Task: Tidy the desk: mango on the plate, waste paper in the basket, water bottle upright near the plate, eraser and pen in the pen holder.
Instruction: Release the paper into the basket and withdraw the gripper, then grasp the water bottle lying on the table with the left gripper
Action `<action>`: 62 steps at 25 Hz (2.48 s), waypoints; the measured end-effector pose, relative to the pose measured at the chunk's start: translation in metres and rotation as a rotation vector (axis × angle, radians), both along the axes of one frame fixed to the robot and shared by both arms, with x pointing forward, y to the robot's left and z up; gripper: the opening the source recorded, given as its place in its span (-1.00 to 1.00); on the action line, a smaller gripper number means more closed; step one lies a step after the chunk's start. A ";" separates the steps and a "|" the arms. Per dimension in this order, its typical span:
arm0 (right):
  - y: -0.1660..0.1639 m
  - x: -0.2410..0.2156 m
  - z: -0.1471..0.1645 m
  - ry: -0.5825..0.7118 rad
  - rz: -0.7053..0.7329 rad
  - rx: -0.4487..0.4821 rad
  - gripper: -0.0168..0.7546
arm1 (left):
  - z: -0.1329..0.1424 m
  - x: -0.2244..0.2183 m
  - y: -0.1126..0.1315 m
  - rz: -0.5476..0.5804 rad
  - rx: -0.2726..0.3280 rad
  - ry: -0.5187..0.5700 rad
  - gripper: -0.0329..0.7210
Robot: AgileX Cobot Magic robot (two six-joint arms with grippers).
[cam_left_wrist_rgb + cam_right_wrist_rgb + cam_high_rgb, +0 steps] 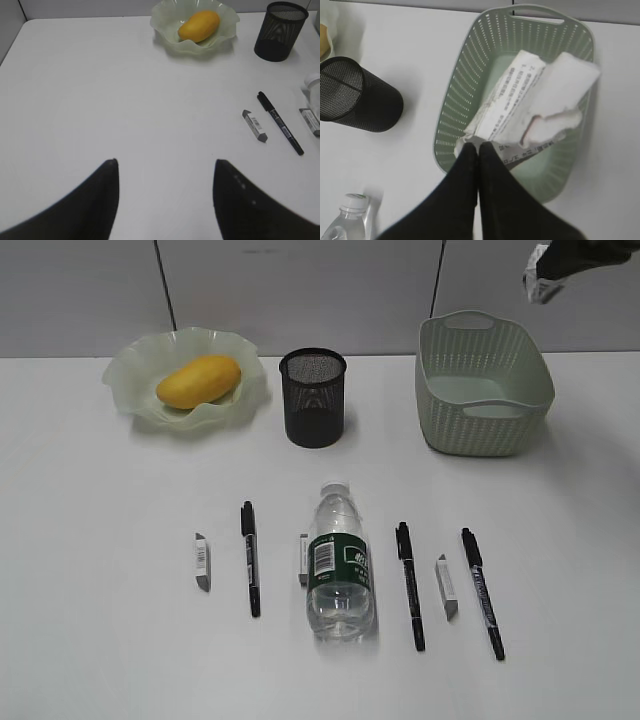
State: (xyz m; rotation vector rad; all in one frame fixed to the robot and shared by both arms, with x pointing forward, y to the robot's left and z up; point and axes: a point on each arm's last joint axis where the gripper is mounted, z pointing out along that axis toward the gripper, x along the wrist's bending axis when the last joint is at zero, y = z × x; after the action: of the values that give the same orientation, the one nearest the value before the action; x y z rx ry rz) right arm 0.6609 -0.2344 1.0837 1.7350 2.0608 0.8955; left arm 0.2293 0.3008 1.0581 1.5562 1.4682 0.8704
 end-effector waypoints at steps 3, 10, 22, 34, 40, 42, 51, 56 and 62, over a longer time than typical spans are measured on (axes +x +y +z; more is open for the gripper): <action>0.006 0.027 -0.021 0.058 0.020 -0.004 -0.92 | 0.000 0.000 0.000 0.000 0.000 0.000 0.29; 0.011 0.058 -0.089 0.178 0.014 -0.005 -0.92 | 0.000 0.000 0.000 0.000 0.000 0.000 0.29; 0.012 0.053 -0.098 0.271 0.053 -0.017 0.62 | 0.000 0.000 0.000 0.000 0.000 0.000 0.29; -0.005 -0.013 0.028 0.204 0.082 -0.153 0.28 | 0.000 0.000 0.000 0.000 0.000 -0.001 0.29; -0.011 -0.057 0.076 0.105 0.057 -0.147 0.28 | 0.000 0.000 0.000 0.001 0.001 -0.001 0.29; -0.014 -0.081 0.086 0.094 0.054 -0.145 0.28 | 0.000 0.000 0.000 0.001 0.001 -0.001 0.29; -0.030 -0.214 0.052 0.175 0.056 -0.159 0.28 | 0.000 0.000 0.000 0.001 0.001 -0.001 0.29; -0.038 -0.284 0.029 0.117 0.048 -0.156 0.28 | 0.000 0.000 0.000 0.001 0.001 -0.001 0.29; -0.047 -0.350 0.012 -0.069 0.028 -0.143 0.28 | 0.000 0.000 0.000 0.001 0.001 -0.001 0.29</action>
State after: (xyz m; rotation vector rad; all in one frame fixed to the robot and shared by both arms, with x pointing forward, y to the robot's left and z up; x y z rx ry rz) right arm 0.3114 -0.2810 1.0956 1.5831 2.0556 0.7844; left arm 0.2296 0.3008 1.0583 1.5557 1.4678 0.8719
